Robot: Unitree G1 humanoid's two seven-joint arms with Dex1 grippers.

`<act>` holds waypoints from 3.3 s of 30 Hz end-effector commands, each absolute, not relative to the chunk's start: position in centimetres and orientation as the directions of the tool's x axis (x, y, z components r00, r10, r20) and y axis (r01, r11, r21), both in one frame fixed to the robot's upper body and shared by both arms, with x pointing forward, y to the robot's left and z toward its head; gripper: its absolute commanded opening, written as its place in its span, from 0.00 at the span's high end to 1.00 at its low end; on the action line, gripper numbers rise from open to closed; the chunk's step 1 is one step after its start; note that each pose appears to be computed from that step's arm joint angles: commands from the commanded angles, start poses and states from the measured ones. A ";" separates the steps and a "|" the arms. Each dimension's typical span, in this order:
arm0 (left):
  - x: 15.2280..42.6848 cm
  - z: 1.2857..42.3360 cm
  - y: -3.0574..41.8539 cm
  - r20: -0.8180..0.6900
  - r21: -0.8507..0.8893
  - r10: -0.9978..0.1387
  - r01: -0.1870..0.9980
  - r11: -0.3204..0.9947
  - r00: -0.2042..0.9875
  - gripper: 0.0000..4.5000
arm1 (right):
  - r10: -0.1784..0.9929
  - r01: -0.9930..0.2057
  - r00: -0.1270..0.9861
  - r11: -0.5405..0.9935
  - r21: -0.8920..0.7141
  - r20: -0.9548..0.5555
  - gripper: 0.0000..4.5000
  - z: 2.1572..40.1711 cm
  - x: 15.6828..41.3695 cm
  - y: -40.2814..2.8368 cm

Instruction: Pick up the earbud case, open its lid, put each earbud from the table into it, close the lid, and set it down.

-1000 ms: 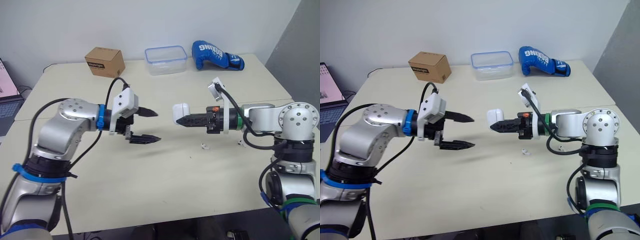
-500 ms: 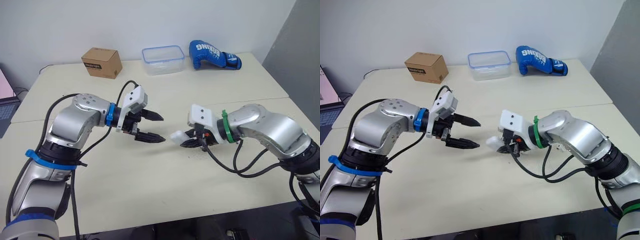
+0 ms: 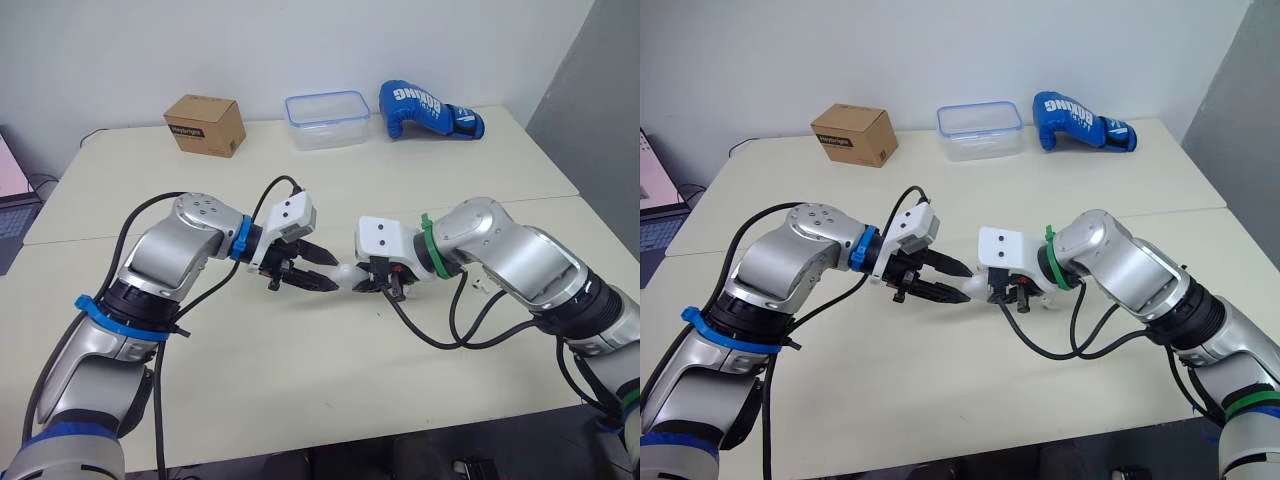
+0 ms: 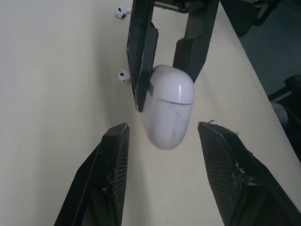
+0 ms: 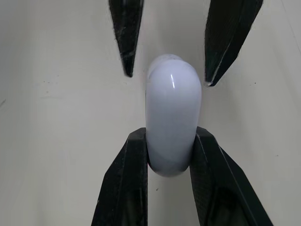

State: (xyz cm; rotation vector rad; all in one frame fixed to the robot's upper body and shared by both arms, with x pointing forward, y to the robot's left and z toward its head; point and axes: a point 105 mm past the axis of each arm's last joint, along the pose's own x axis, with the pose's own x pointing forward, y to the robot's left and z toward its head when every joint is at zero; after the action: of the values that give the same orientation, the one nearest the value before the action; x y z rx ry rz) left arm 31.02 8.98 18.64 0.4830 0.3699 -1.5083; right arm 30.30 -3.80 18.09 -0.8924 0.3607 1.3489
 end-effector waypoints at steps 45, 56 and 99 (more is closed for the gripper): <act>31.2 18.3 8.3 -0.529 0.146 -0.846 0.989 -0.008 0.072 0.82 | 0.663 -0.945 0.229 -0.023 -0.326 -0.713 0.59 19.5 30.3 -2.6; 31.1 19.1 10.3 -0.341 0.108 -0.922 0.982 0.153 0.182 0.82 | 0.762 -0.950 0.232 0.043 -0.310 -0.605 0.37 20.5 29.6 -5.2; 29.6 18.8 9.8 0.067 0.091 -0.995 0.993 0.075 0.070 0.82 | 0.941 -0.956 0.282 0.257 -0.144 -0.188 0.37 21.5 30.6 -4.3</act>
State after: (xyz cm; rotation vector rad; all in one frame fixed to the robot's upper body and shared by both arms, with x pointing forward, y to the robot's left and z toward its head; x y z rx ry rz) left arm 30.32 10.52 17.86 -0.0036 -0.0769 -1.4532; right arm 30.44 -4.59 20.06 -0.2237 0.1339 1.2945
